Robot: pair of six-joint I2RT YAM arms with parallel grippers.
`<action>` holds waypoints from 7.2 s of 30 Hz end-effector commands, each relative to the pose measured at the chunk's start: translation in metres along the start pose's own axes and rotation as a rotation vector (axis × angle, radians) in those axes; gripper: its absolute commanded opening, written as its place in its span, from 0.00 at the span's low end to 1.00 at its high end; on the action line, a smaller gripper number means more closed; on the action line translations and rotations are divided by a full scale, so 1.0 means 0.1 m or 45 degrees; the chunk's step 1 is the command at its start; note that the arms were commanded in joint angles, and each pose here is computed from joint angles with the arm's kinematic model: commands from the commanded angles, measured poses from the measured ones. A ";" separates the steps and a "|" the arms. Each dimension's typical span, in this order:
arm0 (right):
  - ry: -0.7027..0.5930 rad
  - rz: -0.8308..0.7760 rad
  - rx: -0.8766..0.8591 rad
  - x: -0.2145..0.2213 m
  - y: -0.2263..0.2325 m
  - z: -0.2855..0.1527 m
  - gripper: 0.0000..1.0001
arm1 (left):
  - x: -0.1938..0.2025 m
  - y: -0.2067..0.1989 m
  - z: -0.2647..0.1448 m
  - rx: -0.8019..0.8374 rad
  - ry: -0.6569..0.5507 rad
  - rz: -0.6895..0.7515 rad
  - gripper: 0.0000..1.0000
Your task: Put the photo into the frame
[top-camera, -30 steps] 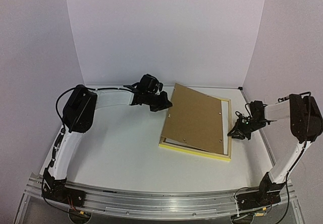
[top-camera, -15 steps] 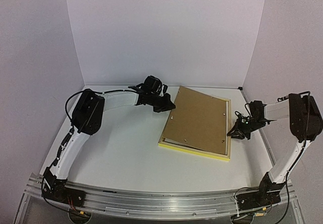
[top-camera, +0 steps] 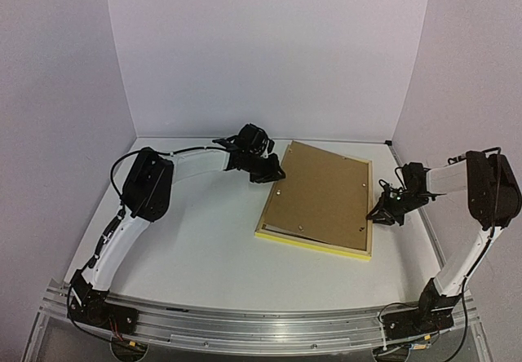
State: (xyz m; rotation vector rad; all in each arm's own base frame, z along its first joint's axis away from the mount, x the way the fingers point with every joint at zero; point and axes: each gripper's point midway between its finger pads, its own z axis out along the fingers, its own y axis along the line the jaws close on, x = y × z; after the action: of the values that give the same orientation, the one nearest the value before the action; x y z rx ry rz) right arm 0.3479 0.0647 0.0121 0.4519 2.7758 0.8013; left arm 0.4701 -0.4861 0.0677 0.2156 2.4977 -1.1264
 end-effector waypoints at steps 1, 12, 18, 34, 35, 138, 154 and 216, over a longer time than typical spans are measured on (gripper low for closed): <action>0.068 -0.048 -0.108 0.10 0.21 0.10 0.00 | 0.44 0.01 0.09 -0.155 0.131 0.107 0.18; 0.065 -0.027 -0.088 0.10 0.18 0.11 0.03 | 0.22 -0.31 -0.47 -0.264 0.017 0.208 0.45; 0.063 -0.025 -0.086 0.09 0.19 0.10 0.04 | 0.15 -0.48 -0.78 -0.294 -0.035 0.254 0.72; 0.023 0.006 -0.115 -0.01 0.31 -0.02 0.42 | 0.04 0.17 -0.61 -0.455 -0.076 0.170 0.86; 0.024 0.008 -0.118 -0.02 0.32 -0.01 0.44 | 0.03 0.20 -0.55 -0.459 -0.078 0.180 0.82; 0.779 -0.668 -0.278 3.15 3.29 2.00 0.00 | 2.04 1.13 -2.10 -0.507 -0.121 -0.662 0.00; 0.913 -0.714 -0.305 3.43 3.17 1.99 0.00 | 2.05 1.15 -2.11 -0.513 -0.134 -0.692 0.00; 0.168 -0.140 0.126 2.32 1.49 -0.02 0.71 | 0.45 0.56 -2.44 -0.677 -0.366 0.035 1.00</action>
State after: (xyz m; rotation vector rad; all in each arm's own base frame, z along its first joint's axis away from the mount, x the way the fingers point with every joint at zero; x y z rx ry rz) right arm 0.1753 0.2731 0.0731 0.0805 2.9214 0.7057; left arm 0.3267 -0.2622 0.1461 -0.3001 2.4703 -0.5534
